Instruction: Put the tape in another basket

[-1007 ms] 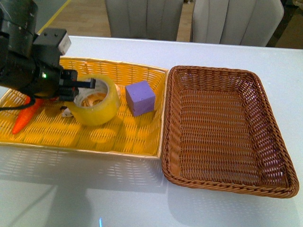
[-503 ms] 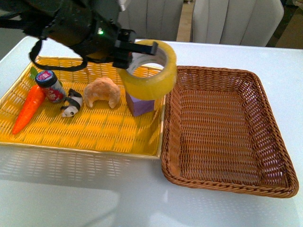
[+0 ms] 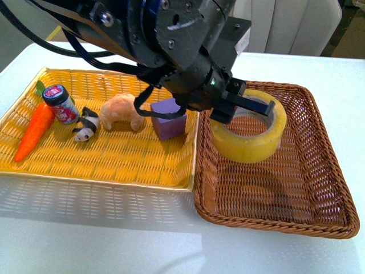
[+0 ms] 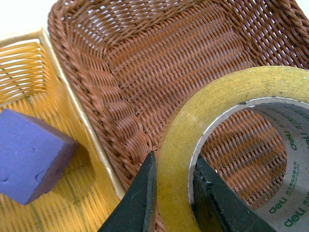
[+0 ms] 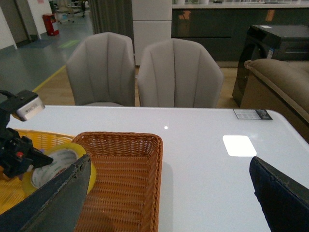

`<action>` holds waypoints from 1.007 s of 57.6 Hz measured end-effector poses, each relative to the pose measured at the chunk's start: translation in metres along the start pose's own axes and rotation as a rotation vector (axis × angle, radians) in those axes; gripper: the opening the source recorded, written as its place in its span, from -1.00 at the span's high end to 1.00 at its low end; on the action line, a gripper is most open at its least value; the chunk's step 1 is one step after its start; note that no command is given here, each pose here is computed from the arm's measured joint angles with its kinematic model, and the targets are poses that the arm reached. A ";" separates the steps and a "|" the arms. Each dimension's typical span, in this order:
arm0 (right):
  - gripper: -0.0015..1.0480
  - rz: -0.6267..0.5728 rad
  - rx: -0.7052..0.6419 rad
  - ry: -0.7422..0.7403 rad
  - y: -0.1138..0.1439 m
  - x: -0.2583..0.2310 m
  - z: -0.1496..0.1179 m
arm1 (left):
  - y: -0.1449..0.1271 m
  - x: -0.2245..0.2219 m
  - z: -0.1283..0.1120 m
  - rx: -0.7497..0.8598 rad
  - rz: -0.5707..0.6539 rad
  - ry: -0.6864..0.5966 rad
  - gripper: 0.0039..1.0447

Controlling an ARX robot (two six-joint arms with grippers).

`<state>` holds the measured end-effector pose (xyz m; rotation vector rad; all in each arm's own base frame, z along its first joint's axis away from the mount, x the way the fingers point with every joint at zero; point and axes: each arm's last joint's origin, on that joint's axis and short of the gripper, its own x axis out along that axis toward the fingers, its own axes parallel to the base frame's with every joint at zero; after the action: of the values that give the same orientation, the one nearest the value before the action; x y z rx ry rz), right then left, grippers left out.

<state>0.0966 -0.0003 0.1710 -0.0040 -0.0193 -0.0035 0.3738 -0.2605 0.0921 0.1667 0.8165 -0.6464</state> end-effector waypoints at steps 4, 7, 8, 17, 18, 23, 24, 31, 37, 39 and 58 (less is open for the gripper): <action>-0.83 0.000 0.000 0.000 0.000 0.000 0.000 | -0.004 0.006 -0.001 0.003 -0.007 0.008 0.72; -0.83 0.000 0.000 0.000 0.000 0.000 0.000 | -0.006 0.010 0.000 0.002 -0.013 0.011 0.72; -0.83 0.000 0.000 0.000 0.000 0.000 0.000 | -0.007 0.011 0.000 0.002 -0.014 0.013 0.72; -0.83 0.000 0.000 0.000 0.000 0.000 0.000 | -0.009 0.020 0.001 -0.013 -0.018 0.019 0.72; -0.83 0.000 0.000 0.000 0.000 0.000 0.000 | -0.009 0.021 0.001 -0.014 -0.018 0.019 0.72; -0.83 0.000 0.000 0.000 0.000 0.000 0.000 | -0.010 0.024 0.002 -0.021 -0.023 0.016 0.72; -0.83 0.000 0.000 0.000 0.000 0.000 0.000 | -0.010 0.025 0.002 -0.023 -0.025 0.016 0.72; -0.83 0.000 0.000 0.000 0.000 0.000 0.000 | -0.012 0.027 0.005 -0.041 -0.042 0.005 0.45; -0.83 0.000 0.000 0.000 0.000 0.000 0.000 | -0.012 0.027 0.008 -0.056 -0.050 -0.005 0.07; -0.83 0.000 0.000 0.000 0.000 0.000 0.000 | -0.012 0.027 0.008 -0.061 -0.051 -0.006 -0.07; -0.83 0.000 0.000 0.000 0.000 0.000 0.000 | 0.016 -0.021 0.001 -0.102 -0.022 -0.097 -0.83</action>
<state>0.0966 -0.0003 0.1710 -0.0040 -0.0193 -0.0035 0.3733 -0.2385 0.1064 0.0338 0.7569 -0.6275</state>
